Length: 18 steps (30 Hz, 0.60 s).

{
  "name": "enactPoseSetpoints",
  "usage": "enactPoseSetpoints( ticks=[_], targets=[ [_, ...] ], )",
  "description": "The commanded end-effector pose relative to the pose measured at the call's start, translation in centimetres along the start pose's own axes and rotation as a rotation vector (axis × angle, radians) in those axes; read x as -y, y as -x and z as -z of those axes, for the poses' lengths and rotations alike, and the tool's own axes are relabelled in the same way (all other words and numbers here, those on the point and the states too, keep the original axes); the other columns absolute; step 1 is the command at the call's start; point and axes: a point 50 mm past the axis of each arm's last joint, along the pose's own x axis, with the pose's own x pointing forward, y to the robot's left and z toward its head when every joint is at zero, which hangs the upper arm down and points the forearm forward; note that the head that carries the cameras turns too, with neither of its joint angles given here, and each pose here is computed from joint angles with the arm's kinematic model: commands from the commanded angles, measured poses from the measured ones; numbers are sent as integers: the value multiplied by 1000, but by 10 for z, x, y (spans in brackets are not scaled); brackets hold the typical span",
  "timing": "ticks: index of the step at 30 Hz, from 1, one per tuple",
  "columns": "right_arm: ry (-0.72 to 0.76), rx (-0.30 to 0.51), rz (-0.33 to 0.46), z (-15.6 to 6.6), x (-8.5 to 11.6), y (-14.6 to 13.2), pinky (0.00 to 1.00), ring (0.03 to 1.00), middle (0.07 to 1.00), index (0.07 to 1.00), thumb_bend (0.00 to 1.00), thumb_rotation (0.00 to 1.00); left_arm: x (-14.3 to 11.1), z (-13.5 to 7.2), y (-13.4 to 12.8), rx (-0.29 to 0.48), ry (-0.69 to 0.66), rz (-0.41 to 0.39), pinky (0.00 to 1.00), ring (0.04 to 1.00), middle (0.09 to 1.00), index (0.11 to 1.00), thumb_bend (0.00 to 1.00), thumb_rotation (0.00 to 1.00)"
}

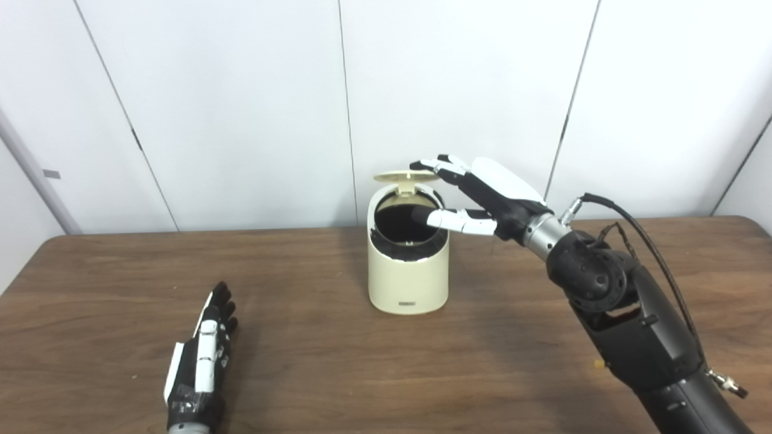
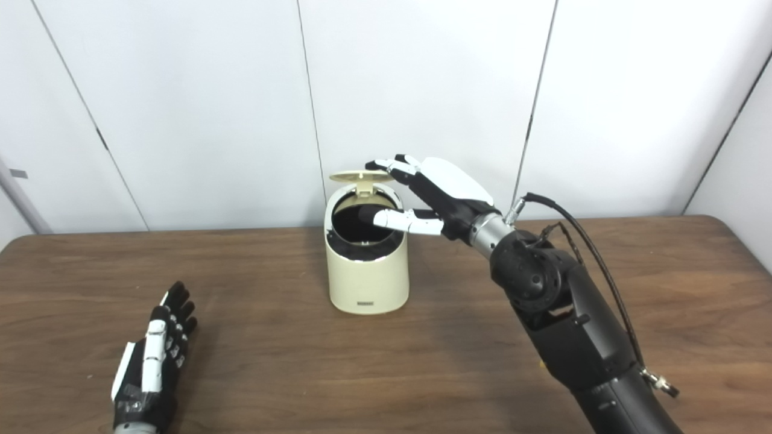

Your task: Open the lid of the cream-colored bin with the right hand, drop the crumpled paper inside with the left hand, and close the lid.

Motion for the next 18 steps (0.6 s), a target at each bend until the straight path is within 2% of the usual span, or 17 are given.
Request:
enactPoseSetpoints(
  ticks=[1, 18],
  targets=[
    [51, 58, 39, -10, 20, -1, 944, 1000, 937, 892, 628, 960, 9, 16, 9, -37, 38, -5, 1000, 1000, 1000, 1000, 474, 950],
    [90, 53, -38, -7, 0, 15, 920, 1000, 941, 889, 596, 955, 7, 15, 9, -32, 34, 1, 1000, 1000, 1000, 1000, 484, 937]
  ],
)
